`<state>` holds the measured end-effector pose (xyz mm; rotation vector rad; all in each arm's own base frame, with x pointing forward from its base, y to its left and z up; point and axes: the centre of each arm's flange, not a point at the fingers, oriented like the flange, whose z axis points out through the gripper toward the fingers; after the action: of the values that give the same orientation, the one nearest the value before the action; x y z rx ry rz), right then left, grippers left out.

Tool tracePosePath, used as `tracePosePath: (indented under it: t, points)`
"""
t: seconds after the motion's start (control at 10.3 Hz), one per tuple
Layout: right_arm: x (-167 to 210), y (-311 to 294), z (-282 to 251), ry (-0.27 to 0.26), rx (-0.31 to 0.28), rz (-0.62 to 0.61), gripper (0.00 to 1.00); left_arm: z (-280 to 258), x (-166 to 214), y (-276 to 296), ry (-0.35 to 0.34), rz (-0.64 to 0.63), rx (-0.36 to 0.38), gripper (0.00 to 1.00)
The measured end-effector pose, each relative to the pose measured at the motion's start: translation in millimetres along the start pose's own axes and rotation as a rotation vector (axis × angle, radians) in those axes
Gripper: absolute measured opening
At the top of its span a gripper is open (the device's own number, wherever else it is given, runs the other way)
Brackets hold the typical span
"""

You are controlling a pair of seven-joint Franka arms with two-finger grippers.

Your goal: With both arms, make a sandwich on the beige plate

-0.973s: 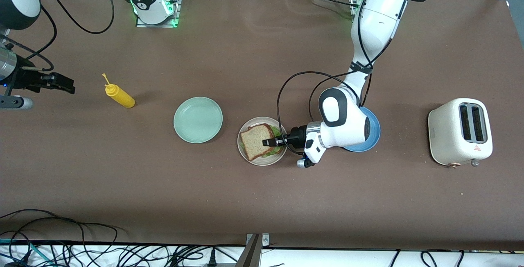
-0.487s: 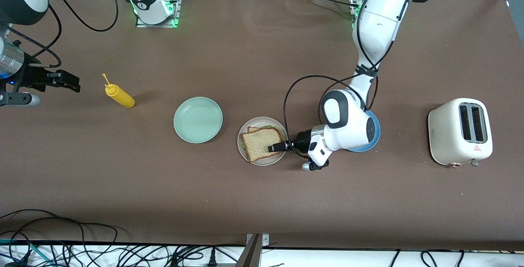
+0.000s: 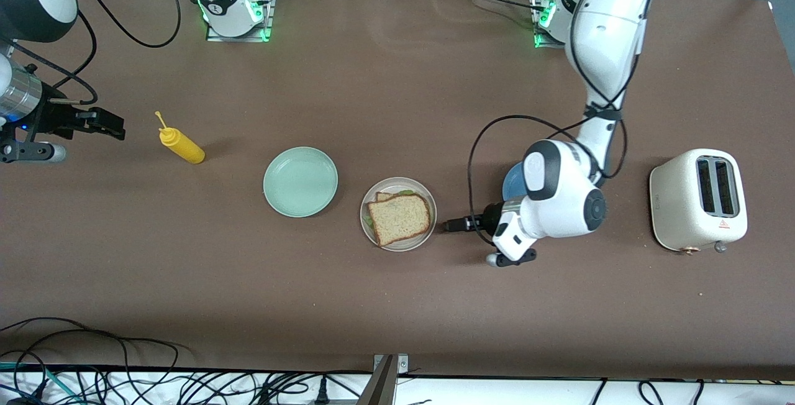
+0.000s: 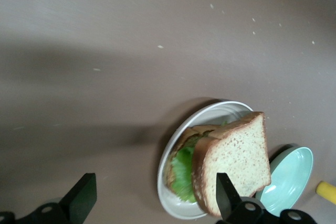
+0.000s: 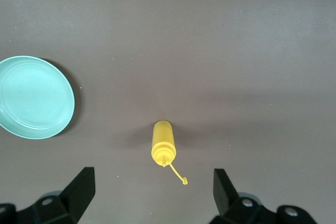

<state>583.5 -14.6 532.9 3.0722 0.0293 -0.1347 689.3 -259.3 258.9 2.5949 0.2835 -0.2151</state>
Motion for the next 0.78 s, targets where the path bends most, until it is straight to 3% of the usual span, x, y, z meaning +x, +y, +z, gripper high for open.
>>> tracePosePath:
  t: [0.39, 0.78]
  points:
    - [0, 7, 1, -0.001, 0.0, 0.013, 1.0, -62, -3, -26, -0.01, 0.057, 0.329, 1.0]
    - [-1, 18, 1, 0.0, 0.001, 0.033, 1.0, -160, 3, -96, -0.104, 0.2, 0.525, 1.0]
